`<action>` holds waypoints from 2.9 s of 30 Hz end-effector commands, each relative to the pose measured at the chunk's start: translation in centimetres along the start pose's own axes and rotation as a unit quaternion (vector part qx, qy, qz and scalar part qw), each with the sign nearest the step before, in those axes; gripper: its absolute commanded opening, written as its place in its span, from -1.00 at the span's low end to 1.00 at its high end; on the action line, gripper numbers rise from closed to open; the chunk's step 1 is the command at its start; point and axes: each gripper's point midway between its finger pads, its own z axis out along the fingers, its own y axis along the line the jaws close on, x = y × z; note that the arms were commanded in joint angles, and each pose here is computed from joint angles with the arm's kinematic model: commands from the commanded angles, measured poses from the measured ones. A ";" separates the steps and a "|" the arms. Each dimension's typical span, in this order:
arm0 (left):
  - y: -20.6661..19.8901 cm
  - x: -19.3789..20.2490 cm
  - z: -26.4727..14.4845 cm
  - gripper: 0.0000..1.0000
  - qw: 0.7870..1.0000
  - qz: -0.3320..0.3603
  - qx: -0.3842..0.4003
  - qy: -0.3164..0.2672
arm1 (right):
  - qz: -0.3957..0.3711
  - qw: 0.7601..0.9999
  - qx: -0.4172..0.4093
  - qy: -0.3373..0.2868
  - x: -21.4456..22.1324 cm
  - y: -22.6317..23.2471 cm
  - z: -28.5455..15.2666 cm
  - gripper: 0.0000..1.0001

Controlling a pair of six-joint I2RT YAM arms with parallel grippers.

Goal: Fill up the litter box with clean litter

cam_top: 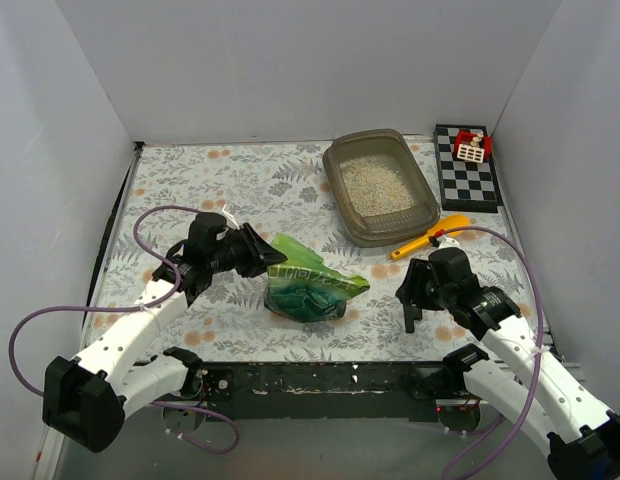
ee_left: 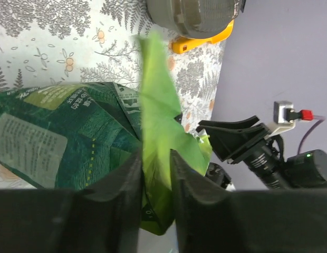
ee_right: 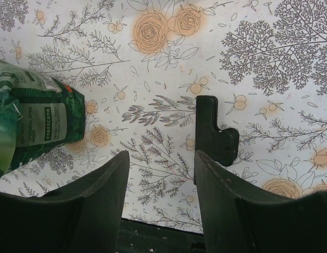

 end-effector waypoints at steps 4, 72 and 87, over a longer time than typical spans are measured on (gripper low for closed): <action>-4.6 -1.4 -0.5 -0.91 0.993 0.067 0.098 -0.025 | -0.012 0.999 -0.030 -0.020 -1.1 1.1 -0.3 0.18; -12.1 1.2 -8.0 0.52 0.782 0.551 0.288 -0.045 | -0.450 0.720 -0.519 -0.100 -5.0 23.4 -6.0 -0.97; -14.6 5.2 -2.9 0.50 0.743 0.613 0.237 0.128 | -0.470 0.707 -0.522 -0.081 -2.6 22.6 -7.1 -0.97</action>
